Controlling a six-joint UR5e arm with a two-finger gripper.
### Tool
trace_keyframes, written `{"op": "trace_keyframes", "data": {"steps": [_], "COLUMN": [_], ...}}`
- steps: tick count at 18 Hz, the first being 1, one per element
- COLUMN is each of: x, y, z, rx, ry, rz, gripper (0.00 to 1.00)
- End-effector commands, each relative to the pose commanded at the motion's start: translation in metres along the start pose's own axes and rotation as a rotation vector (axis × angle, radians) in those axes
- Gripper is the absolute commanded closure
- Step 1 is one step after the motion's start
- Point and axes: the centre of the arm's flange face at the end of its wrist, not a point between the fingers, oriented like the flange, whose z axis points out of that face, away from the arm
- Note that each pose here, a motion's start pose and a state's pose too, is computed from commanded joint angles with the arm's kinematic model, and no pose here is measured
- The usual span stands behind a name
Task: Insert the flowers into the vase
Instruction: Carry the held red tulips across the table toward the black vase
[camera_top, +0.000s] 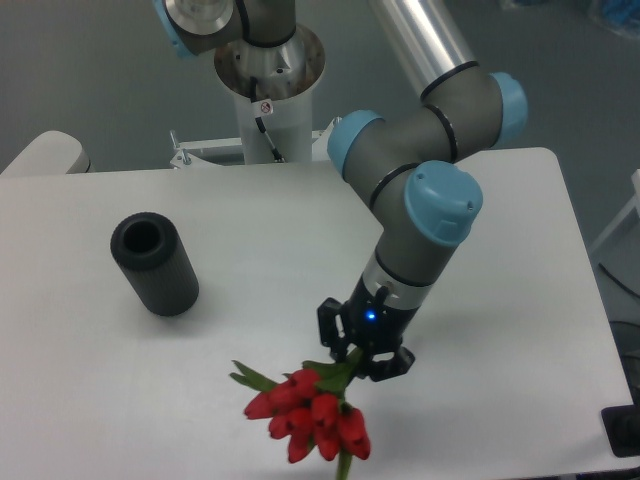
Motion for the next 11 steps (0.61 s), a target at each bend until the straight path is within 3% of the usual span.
{"op": "trace_keyframes", "data": {"steps": [4, 11], "x": [0.016, 0.064], "y": [-0.019, -0.037], "z": [0.001, -0.036], "rx": [0.051, 0.272], "ry": [0.019, 0.056], "rz": [0.035, 0.116], "gripper": [1.00, 1.00]}}
